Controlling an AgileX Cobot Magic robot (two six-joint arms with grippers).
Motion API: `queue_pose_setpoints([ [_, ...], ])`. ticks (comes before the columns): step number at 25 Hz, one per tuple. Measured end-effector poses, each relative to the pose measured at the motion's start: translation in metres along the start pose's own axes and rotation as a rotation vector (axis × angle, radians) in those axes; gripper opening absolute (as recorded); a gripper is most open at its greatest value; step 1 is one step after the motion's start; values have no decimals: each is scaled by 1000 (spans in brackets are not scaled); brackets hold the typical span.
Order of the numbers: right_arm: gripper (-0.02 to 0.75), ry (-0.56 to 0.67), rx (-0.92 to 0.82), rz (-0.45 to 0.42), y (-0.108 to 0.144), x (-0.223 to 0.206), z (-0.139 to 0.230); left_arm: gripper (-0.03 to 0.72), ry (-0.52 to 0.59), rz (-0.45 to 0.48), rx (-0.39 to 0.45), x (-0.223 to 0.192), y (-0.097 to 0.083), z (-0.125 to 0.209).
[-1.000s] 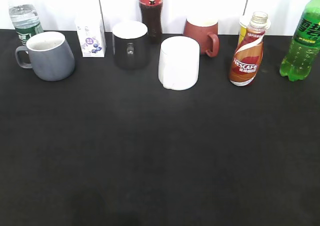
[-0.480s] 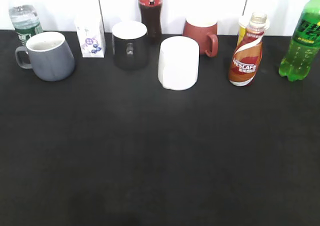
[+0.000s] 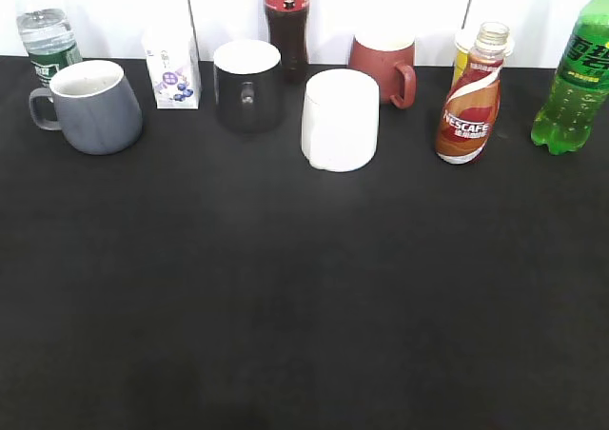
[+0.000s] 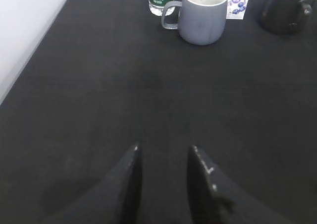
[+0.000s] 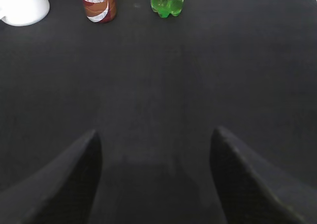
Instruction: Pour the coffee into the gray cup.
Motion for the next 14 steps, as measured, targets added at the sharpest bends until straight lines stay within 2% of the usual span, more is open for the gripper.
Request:
queue_pose_setpoints([
  [14, 538, -1, 0, 0, 0, 0, 0, 239, 0, 0, 0, 0, 0, 0],
])
Point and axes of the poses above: a point on each arm's last joint axis where the gripper is mounted, x pointing back along that axis away from the gripper, y along the wrist's bending axis when the last joint is at zero, z = x × y, the point moved 3 cm from there along -x, pointing out along that axis toward the gripper, and after that the axes turned 12 degrees about -x, right-handed, at the moved point
